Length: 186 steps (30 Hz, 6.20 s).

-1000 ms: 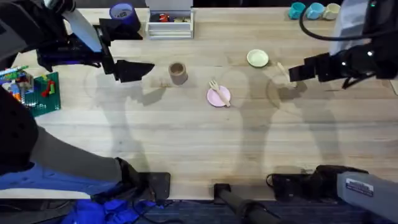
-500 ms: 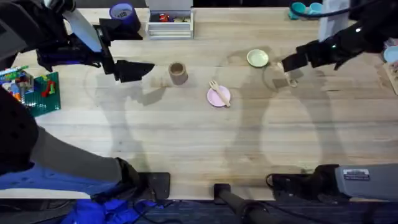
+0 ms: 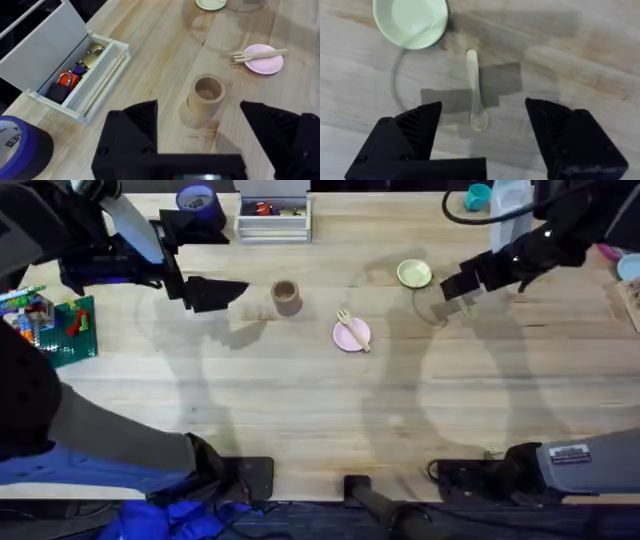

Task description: Pick up a utensil and set it on the pink plate, then put the other utensil in the container.

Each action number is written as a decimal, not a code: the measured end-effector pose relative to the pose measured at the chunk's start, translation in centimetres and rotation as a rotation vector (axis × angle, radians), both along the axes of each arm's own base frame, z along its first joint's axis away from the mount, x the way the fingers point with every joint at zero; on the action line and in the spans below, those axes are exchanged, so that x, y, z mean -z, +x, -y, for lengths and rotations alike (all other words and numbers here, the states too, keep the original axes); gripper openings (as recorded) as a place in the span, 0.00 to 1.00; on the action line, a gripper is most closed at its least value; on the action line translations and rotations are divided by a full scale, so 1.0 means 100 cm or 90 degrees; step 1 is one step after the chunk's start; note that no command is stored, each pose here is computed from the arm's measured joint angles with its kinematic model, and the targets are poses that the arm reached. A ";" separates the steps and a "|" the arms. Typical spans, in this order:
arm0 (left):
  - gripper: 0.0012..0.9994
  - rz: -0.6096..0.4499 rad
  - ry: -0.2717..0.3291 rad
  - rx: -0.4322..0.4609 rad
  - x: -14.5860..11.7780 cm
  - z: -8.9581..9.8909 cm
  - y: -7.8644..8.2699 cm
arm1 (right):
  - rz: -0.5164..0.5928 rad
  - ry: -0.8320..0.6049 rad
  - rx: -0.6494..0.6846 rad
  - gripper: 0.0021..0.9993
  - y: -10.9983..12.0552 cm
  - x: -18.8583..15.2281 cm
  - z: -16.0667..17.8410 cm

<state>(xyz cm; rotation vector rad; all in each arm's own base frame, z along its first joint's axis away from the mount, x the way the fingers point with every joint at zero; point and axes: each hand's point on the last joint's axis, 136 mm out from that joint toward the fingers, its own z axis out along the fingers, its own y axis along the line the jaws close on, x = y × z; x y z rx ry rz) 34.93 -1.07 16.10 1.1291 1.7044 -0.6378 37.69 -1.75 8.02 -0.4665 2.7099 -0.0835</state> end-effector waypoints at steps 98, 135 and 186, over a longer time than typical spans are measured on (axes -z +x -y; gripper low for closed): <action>0.99 0.000 0.000 0.000 0.000 0.000 0.000 | -0.117 0.037 0.014 0.15 0.019 0.044 -0.014; 0.99 0.000 0.000 0.000 0.000 0.000 0.000 | -0.007 0.048 0.018 0.03 0.087 -0.040 -0.015; 0.99 0.000 0.000 0.000 0.000 0.000 0.000 | 0.521 0.304 -0.071 0.03 0.053 -0.195 -0.074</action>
